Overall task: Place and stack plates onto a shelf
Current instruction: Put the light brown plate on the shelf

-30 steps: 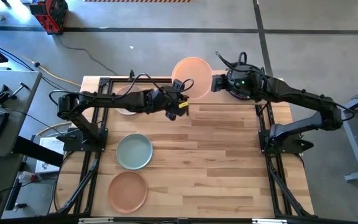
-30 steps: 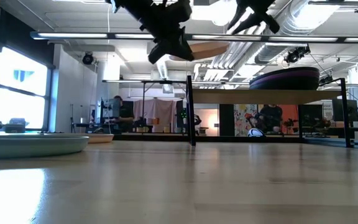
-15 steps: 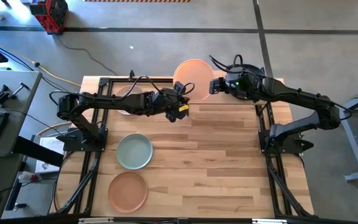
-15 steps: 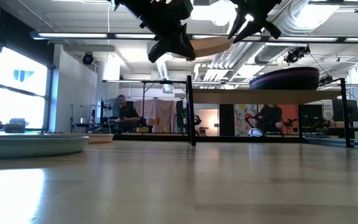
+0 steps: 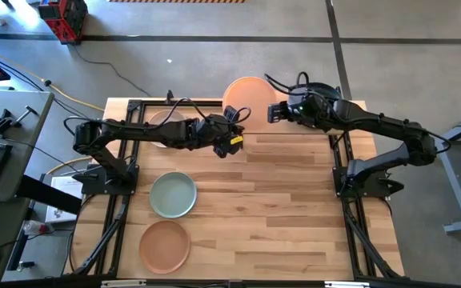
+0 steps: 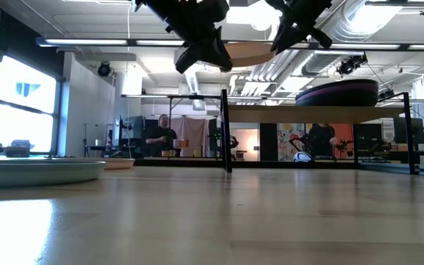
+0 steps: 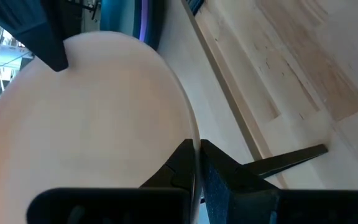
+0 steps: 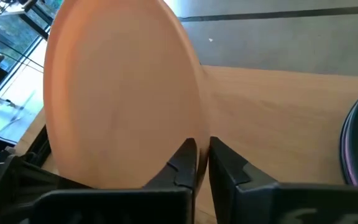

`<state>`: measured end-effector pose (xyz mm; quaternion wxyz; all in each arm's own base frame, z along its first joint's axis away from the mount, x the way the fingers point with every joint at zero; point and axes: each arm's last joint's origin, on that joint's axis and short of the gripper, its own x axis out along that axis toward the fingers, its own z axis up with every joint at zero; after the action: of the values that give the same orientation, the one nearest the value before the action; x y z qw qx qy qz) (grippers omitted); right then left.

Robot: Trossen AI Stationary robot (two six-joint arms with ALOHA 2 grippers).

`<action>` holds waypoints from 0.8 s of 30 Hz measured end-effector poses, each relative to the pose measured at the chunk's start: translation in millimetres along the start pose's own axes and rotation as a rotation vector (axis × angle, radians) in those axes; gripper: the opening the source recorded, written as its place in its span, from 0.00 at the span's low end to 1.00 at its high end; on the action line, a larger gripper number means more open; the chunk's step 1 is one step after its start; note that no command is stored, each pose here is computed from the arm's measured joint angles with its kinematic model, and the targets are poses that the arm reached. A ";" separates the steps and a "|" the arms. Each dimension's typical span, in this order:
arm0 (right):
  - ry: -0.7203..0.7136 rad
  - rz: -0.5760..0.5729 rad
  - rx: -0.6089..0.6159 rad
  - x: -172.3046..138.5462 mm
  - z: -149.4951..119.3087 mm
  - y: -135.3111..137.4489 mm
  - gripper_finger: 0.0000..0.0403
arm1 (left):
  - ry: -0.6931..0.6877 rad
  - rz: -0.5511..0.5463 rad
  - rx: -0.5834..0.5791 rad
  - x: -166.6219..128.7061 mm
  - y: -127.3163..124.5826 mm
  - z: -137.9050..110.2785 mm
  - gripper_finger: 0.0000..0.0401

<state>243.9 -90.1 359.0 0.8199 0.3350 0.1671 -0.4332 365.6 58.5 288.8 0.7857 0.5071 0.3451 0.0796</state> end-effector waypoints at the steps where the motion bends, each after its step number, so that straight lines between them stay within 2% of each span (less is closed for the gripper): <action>1: 0.000 0.000 0.001 0.0 0.0 0.0 0.02 | 0.000 0.000 0.000 0.0 -0.1 0.1 0.02; 7: -0.004 -0.003 0.012 0.0 0.2 0.0 0.01 | 0.000 -0.001 -0.079 0.1 -0.2 0.0 0.03; 14: -0.007 -0.010 0.025 0.0 0.1 -0.4 0.00 | -0.019 -0.016 -0.135 0.2 -0.5 0.3 0.10; 20: -0.006 -0.011 0.042 0.0 0.0 -0.5 0.00 | -0.045 -0.036 -0.258 0.2 -1.0 1.1 0.20; 24: -0.024 -0.029 0.042 -0.1 0.5 -1.3 0.00 | -0.018 -0.018 -0.384 0.1 -0.5 0.5 0.26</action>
<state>242.8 -90.9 358.9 0.8082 0.3448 0.1531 -0.4523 365.8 57.9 288.4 0.8717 0.3457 0.3210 0.1326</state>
